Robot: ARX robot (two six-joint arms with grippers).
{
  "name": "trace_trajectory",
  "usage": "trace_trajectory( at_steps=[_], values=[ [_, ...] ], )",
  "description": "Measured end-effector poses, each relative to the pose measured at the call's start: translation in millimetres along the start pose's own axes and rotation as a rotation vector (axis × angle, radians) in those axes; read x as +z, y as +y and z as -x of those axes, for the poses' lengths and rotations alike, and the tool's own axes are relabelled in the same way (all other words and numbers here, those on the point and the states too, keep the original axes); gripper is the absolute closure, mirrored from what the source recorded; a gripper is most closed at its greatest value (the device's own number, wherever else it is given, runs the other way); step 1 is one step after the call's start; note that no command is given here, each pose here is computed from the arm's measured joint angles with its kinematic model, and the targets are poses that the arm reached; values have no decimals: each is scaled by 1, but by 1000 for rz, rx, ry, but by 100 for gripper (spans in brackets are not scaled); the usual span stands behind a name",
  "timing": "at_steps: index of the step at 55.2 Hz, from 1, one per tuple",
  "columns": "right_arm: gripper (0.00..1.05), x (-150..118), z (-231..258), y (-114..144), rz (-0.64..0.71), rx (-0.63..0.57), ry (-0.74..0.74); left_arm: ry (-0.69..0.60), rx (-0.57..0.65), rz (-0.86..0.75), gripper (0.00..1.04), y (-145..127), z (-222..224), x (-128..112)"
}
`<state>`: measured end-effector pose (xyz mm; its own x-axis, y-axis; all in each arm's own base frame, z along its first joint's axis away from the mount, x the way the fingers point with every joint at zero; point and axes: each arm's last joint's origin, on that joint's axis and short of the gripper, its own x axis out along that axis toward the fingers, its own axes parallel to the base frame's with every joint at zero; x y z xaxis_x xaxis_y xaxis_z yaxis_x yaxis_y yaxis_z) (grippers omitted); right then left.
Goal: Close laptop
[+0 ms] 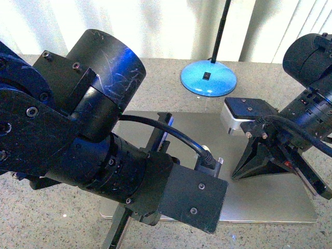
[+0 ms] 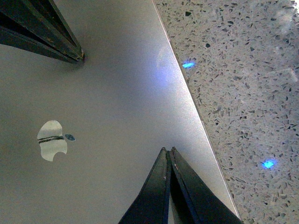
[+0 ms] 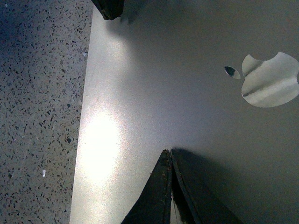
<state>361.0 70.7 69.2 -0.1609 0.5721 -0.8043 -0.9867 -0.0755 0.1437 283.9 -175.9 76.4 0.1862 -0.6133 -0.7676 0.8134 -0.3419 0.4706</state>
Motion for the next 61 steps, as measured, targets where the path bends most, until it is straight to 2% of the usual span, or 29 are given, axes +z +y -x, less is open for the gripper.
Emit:
trace_trajectory(
  at_steps=[8,13,26,38,49,52,56,58,61],
  values=[
    [102,1,1,-1,-1,-8,-18,3,23,12,101,4,6,0],
    [102,7,7,-3,11,-45,-50,-9,81,27,101,14,19,2],
    [102,35,44,-9,117,-304,-170,-52,379,97,101,51,65,10],
    [102,59,85,-7,172,-655,-266,-121,681,285,101,78,129,13],
    [102,79,129,9,126,-1023,-409,-214,915,511,101,77,195,9],
    [102,86,146,19,91,-1118,-501,-247,975,589,101,70,216,5],
    [102,97,172,33,-31,-1255,-659,-284,1063,705,101,58,241,-4],
    [102,100,183,40,-113,-1306,-743,-301,1093,772,101,53,250,-10],
    [102,102,190,47,-161,-1330,-799,-310,1128,838,101,44,259,-17]
  ],
)
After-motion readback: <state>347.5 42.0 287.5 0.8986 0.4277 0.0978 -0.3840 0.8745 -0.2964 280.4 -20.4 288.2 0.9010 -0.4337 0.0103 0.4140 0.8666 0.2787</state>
